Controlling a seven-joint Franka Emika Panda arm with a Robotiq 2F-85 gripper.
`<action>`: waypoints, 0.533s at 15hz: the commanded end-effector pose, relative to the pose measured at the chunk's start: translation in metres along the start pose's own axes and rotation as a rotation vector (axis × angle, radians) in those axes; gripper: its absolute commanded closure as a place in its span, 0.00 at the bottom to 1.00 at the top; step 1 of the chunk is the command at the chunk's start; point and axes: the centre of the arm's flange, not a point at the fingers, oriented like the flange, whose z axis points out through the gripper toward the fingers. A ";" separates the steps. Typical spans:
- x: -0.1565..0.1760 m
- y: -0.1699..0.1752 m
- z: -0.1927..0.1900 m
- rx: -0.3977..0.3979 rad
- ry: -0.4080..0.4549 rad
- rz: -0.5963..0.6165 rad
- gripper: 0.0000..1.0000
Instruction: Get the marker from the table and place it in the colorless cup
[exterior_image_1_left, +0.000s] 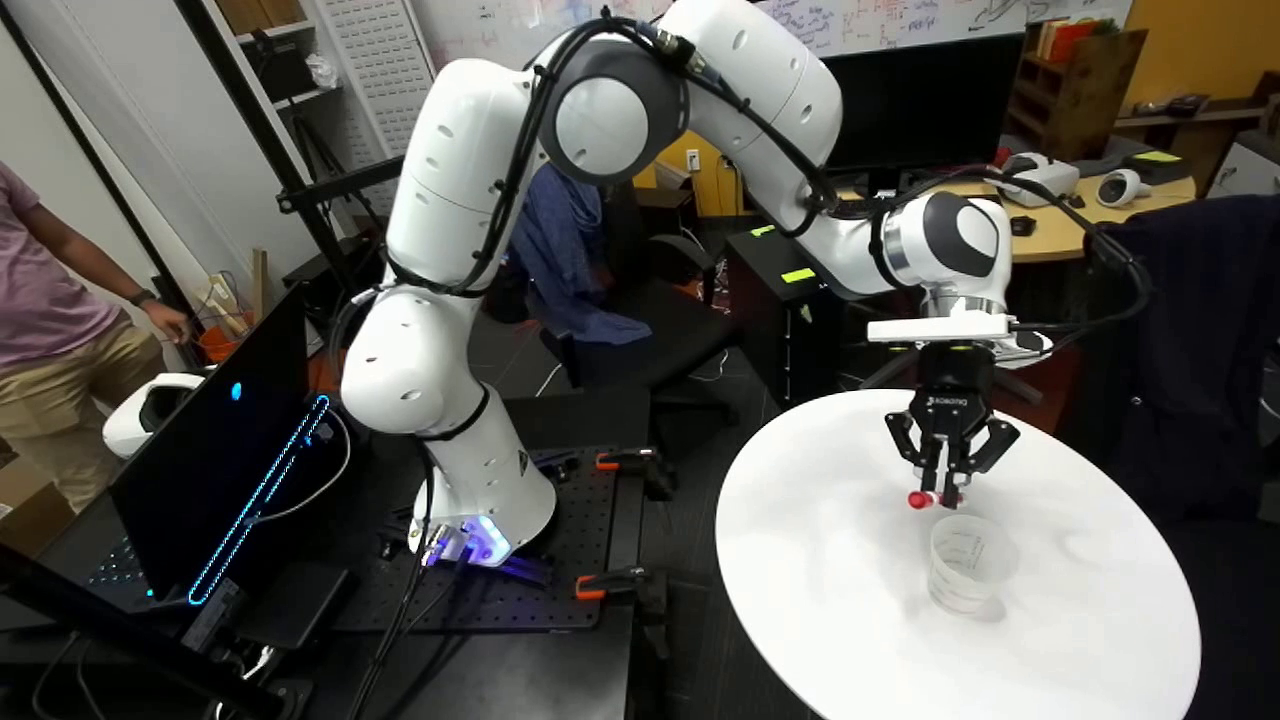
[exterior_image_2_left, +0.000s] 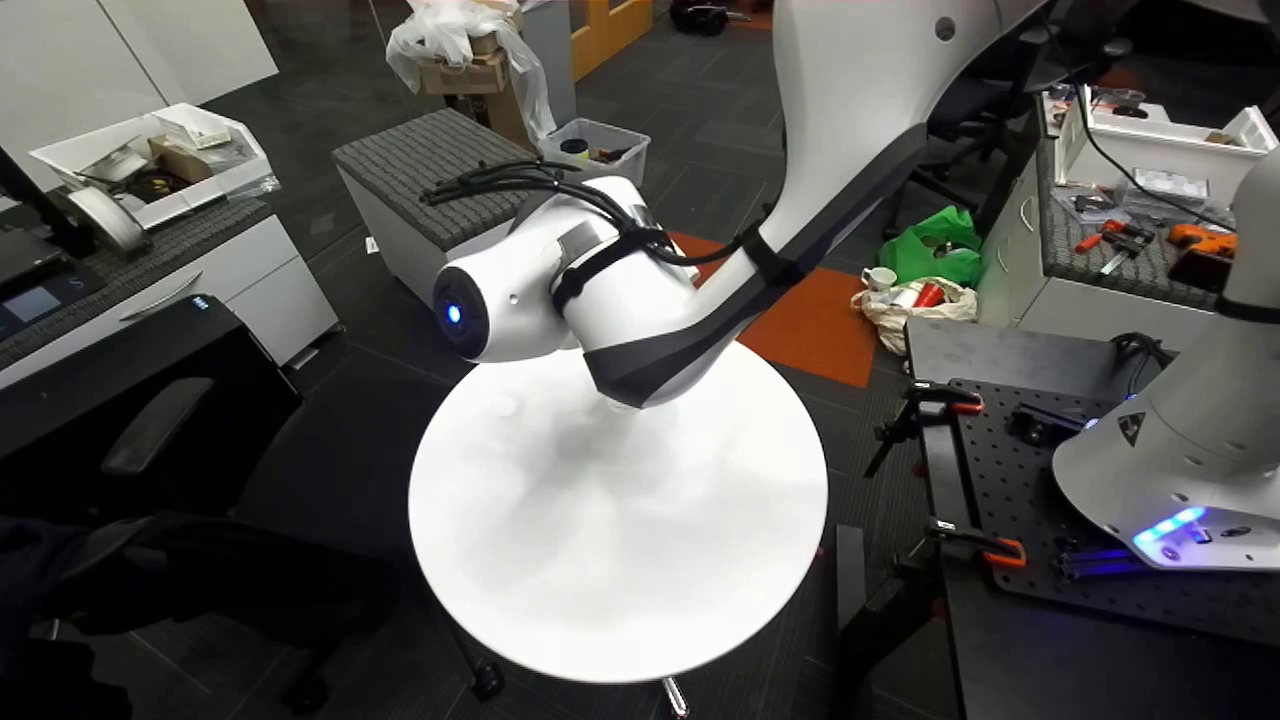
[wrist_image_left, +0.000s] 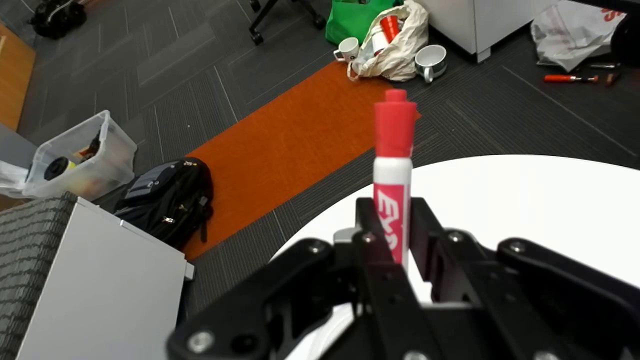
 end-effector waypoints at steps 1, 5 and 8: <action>0.011 0.009 -0.006 -0.005 -0.037 -0.074 0.95; 0.021 0.015 -0.003 0.006 -0.070 -0.129 0.95; 0.030 0.020 -0.001 0.015 -0.093 -0.172 0.95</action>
